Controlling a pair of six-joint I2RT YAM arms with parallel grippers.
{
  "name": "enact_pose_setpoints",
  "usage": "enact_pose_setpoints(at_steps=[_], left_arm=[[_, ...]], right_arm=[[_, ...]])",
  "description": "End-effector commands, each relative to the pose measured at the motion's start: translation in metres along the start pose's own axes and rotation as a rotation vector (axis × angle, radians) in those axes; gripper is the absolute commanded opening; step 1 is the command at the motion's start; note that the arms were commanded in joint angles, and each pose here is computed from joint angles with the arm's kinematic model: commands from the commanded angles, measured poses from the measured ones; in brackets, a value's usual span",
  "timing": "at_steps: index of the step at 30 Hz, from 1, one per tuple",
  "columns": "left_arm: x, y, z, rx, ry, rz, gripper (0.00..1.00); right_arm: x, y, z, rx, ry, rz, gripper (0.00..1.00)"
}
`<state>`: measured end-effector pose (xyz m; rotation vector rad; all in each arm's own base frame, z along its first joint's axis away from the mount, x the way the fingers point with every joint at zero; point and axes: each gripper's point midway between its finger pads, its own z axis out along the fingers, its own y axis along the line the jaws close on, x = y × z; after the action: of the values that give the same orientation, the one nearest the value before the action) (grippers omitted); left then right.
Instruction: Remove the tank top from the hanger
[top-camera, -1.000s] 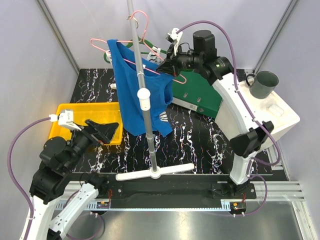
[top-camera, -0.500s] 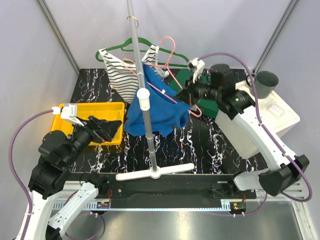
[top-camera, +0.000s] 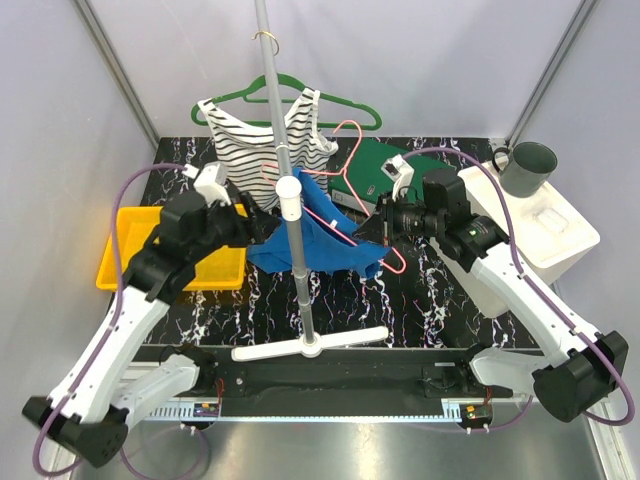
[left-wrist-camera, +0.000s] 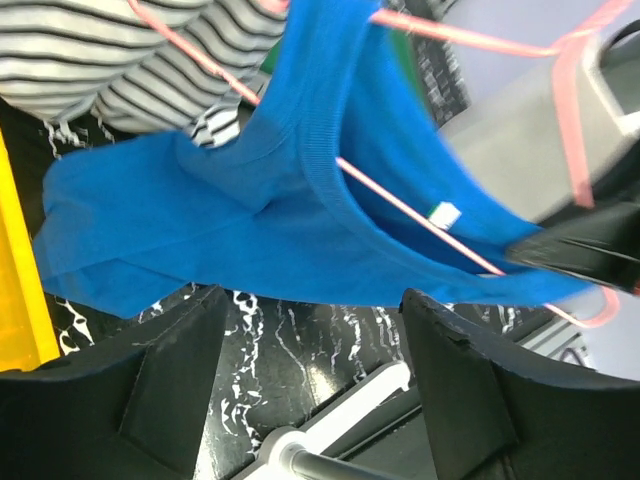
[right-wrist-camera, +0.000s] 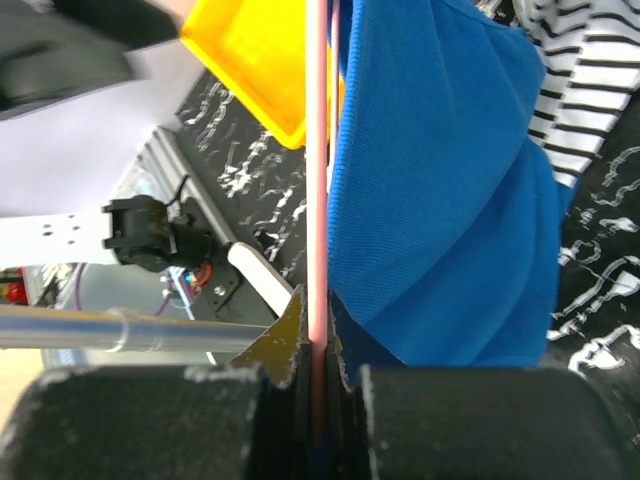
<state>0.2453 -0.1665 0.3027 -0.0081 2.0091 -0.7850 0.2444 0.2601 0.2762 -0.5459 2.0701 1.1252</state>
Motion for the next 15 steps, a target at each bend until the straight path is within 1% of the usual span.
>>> enact_pose_setpoints(at_steps=[1, 3, 6, 9, 12, 15], left_arm=[[-0.035, -0.022, 0.010, 0.064, -0.087, 0.045, 0.73], [-0.041, -0.022, 0.014, 0.057, -0.102, 0.049, 0.70], [-0.047, -0.020, 0.018, 0.029, -0.125, 0.067, 0.70], [-0.049, -0.028, 0.024, 0.068, -0.136, 0.079, 0.70], [-0.047, -0.027, 0.036, 0.053, -0.120, 0.086, 0.69], [-0.043, -0.015, 0.045, -0.005, -0.107, 0.083, 0.63]], right_arm=[[-0.022, 0.035, -0.008, -0.143, -0.072, -0.063, 0.00], [-0.016, 0.039, -0.006, -0.171, -0.051, -0.064, 0.00], [-0.008, 0.043, -0.002, -0.197, -0.022, -0.064, 0.00], [-0.001, 0.052, 0.000, -0.229, 0.003, -0.074, 0.00], [0.005, 0.060, 0.002, -0.249, 0.016, -0.087, 0.00], [0.009, 0.066, 0.000, -0.260, 0.019, -0.093, 0.00]])
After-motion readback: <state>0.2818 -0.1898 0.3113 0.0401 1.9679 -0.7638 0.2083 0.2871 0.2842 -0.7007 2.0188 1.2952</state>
